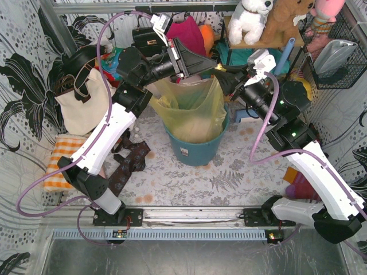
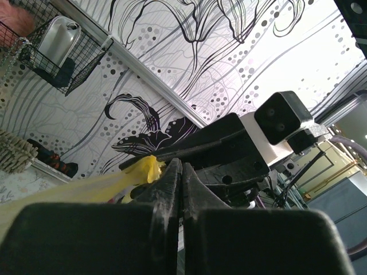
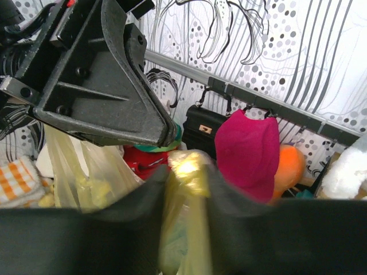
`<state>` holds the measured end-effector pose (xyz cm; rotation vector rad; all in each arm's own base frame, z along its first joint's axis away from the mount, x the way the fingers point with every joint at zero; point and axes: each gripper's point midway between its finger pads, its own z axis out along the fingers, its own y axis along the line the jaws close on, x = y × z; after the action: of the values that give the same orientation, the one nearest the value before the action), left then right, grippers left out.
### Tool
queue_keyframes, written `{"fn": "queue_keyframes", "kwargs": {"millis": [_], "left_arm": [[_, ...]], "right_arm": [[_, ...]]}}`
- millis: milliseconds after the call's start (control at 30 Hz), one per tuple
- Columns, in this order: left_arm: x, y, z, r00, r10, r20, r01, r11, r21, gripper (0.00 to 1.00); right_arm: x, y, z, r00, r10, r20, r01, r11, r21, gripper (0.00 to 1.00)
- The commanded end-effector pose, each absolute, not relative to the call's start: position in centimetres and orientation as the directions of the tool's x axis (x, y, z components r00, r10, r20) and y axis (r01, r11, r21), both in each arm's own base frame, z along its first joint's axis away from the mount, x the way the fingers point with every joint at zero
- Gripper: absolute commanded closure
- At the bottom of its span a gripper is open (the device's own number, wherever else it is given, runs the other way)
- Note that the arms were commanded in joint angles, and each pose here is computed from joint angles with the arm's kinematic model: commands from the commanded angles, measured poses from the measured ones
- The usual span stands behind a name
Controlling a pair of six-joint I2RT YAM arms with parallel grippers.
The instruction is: Tie the trash bag
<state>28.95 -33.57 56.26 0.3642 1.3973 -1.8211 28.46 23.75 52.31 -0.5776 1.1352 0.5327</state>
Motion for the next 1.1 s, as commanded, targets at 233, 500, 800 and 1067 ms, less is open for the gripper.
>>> {"fn": "queue_keyframes", "kwargs": {"millis": [233, 500, 800, 1067], "left_arm": [[27.1, -32.4, 56.2, -0.424, -0.426, -0.799, 0.889, -0.029, -0.457, 0.37], [25.4, -32.9, 54.6, -0.198, -0.35, -0.916, 0.98, -0.093, -0.177, 0.16], [27.4, -33.2, 53.9, 0.002, -0.376, -0.927, 1.0, 0.01, -0.001, 0.14], [26.2, -35.0, 53.3, -0.048, -0.392, -0.919, 0.992, -0.124, 0.001, 0.11]], "right_arm": [[25.5, 22.7, 56.5, 0.412, 0.163, -0.897, -0.676, 0.715, -0.18, 1.0], [25.1, 23.0, 56.9, 0.394, 0.18, -0.901, -0.701, 0.694, -0.167, 1.0], [24.4, 23.3, 57.3, 0.38, 0.206, -0.902, -0.729, 0.667, -0.155, 1.0], [24.6, 23.8, 57.4, 0.367, 0.217, -0.904, -0.742, 0.655, -0.145, 1.0]]}}
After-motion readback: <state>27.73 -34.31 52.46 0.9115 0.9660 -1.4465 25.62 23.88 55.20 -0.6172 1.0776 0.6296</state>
